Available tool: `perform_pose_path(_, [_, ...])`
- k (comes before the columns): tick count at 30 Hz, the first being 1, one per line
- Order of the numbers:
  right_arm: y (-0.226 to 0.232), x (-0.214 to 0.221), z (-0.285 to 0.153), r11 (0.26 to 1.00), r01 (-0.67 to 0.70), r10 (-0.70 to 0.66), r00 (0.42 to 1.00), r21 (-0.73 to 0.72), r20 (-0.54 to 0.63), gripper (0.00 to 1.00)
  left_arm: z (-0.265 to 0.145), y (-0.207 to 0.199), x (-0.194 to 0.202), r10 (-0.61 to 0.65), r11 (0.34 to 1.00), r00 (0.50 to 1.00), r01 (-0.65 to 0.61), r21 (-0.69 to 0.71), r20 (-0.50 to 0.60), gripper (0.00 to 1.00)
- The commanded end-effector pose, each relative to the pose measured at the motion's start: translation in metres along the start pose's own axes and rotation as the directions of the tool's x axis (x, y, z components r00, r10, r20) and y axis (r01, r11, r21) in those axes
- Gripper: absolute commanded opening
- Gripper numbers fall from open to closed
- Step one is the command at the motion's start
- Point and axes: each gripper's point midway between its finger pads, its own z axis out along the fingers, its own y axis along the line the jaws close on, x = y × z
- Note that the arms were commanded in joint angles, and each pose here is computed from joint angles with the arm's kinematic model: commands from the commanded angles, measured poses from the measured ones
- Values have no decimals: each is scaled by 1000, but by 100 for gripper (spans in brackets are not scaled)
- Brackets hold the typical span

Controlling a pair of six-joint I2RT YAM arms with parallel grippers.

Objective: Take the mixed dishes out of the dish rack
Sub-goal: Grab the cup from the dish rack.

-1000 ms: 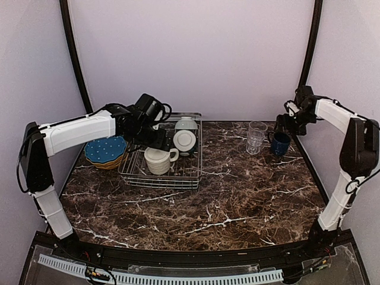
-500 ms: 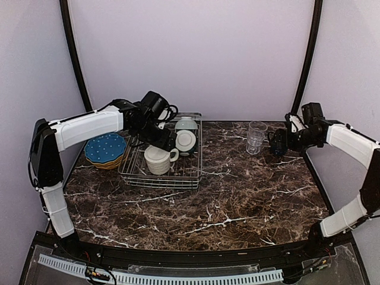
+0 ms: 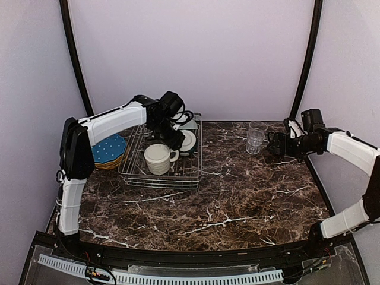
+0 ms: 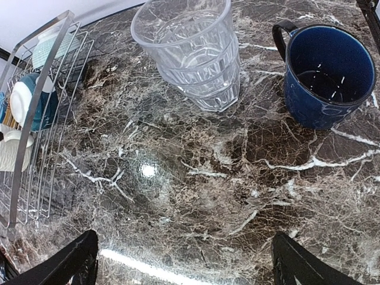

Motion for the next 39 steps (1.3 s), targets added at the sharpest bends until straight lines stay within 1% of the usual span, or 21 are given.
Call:
perform_pose_path(1, [9, -9, -8, 1000, 15, -13, 998, -25, 56, 99, 1, 0, 21, 68, 997, 993, -70, -17, -101, 60])
perform_pose_path(4, [12, -11, -9, 999, 15, -12, 998, -36, 66, 99, 14, -3, 31, 89, 996, 986, -92, -15, -144, 58])
perform_pose_path(7, [13, -12, -9, 999, 12, -9, 997, -43, 71, 99, 24, -1, 42, 110, 991, 975, -122, -53, -195, 52])
perform_pose_path(12, [14, -8, -6, 999, 8, -5, 998, -51, 63, 99, 28, -4, 49, 129, 987, 965, -147, -65, -228, 43])
perform_pose_path(14, [14, -7, -4, 999, 6, -3, 998, -54, 60, 99, 29, -7, 51, 131, 987, 962, -150, -62, -239, 38])
perform_pose_path(15, [15, -6, -3, 998, 5, -2, 998, -56, 58, 99, 28, -8, 53, 132, 987, 960, -152, -61, -247, 37])
perform_pose_path(17, [15, -6, -2, 998, 5, -2, 998, -60, 58, 99, 28, -8, 56, 130, 986, 957, -151, -63, -259, 40])
perform_pose_path(20, [16, -5, 0, 998, 3, 0, 999, -66, 55, 99, 26, -6, 62, 121, 986, 950, -148, -74, -286, 50])
perform_pose_path(22, [17, -4, 2, 998, 4, 0, 999, -70, 51, 99, 25, -6, 65, 121, 986, 946, -149, -75, -299, 55])
perform_pose_path(25, [17, -4, 5, 997, 2, 1, 999, -76, 47, 99, 27, -6, 71, 120, 986, 938, -151, -73, -324, 56])
perform_pose_path(27, [19, -4, 6, 997, 3, 1, 999, -82, 46, 99, 28, -5, 73, 120, 985, 934, -154, -78, -337, 53])
perform_pose_path(29, [20, -3, 7, 996, 2, 1, 999, -84, 43, 99, 29, -4, 76, 120, 985, 929, -157, -79, -350, 47])
perform_pose_path(33, [21, -5, 6, 997, 9, -5, 999, -82, 47, 99, 27, -2, 81, 119, 983, 918, -162, -83, -378, 45])
perform_pose_path(34, [21, -5, 5, 997, 10, -6, 999, -80, 48, 99, 27, -3, 83, 120, 983, 915, -163, -83, -384, 46])
perform_pose_path(36, [22, -4, 4, 997, 10, -6, 999, -78, 52, 99, 27, -2, 87, 121, 982, 908, -168, -83, -402, 51])
perform_pose_path(37, [22, -3, 4, 997, 8, -4, 999, -79, 53, 99, 26, -2, 89, 121, 982, 904, -169, -82, -411, 55])
perform_pose_path(39, [22, -1, 4, 997, 3, 1, 999, -81, 51, 99, 25, 1, 92, 114, 980, 897, -172, -98, -428, 58])
